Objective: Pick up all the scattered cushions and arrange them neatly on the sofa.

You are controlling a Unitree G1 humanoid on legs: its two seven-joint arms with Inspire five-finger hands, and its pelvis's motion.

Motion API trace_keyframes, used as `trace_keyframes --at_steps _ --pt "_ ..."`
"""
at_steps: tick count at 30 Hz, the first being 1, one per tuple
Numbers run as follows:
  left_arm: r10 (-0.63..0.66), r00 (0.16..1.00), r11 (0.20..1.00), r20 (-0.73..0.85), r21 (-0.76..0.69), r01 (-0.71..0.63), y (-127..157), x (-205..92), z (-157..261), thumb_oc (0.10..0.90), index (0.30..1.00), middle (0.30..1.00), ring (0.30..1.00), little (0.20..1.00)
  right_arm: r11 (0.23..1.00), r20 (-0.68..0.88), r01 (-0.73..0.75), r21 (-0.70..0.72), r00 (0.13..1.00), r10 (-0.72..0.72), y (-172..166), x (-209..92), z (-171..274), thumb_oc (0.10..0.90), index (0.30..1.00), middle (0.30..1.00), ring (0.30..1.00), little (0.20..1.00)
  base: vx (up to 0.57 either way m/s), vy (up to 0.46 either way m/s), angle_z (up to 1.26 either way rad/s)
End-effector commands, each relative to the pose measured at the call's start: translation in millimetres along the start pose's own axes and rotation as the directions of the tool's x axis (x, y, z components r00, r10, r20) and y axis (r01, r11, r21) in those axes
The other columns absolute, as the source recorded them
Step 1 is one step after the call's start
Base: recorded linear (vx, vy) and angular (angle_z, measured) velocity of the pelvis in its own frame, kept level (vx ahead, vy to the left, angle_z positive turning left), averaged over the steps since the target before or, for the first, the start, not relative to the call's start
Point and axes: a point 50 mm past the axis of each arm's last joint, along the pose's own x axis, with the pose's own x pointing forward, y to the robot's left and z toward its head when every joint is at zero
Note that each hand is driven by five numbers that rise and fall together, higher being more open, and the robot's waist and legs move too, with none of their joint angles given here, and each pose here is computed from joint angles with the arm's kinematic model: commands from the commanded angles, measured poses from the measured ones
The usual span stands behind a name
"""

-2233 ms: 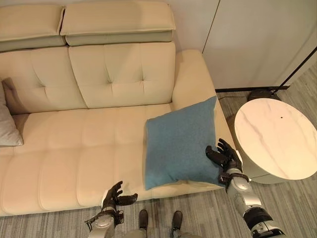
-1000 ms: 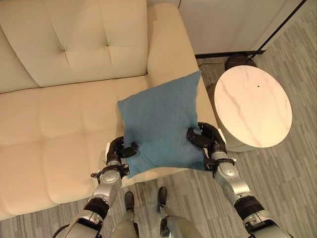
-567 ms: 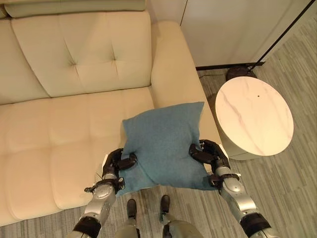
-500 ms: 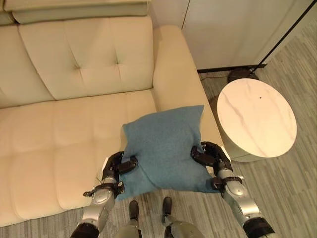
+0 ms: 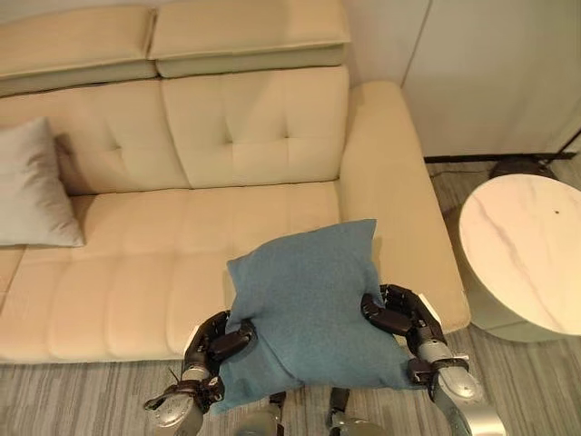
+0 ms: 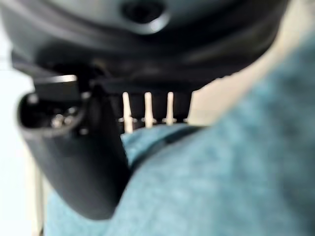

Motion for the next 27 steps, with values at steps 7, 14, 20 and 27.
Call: trace_keyframes --at_steps 7,14,20,27 --pt "-0.277 0.866 0.946 0.416 -0.038 0.321 -52 6 80 0.4 0.3 0.3 0.3 0.3 0.977 0.44 -0.164 -0.133 0.874 0.207 32 12 96 0.4 0.3 0.3 0.3 0.3 -0.12 0.033 0.7" --pt "-0.271 0.879 0.952 0.392 -0.024 0.304 -48 2 74 0.4 0.3 0.3 0.3 0.3 0.979 0.404 -0.155 -0.133 0.893 0.197 35 11 86 0.4 0.3 0.3 0.3 0.3 0.06 0.135 0.43" --pt "-0.256 0.873 0.963 0.414 0.033 0.267 -43 3 83 0.4 0.3 0.3 0.3 0.3 0.987 0.424 -0.131 -0.089 0.892 0.157 41 12 87 0.4 0.3 0.3 0.3 0.3 0.03 0.185 0.14" --pt "-0.274 0.873 0.96 0.403 0.06 0.274 -47 5 84 0.4 0.3 0.3 0.3 0.3 0.988 0.412 -0.142 -0.06 0.898 0.154 42 12 83 0.4 0.3 0.3 0.3 0.3 0.08 0.011 0.31"
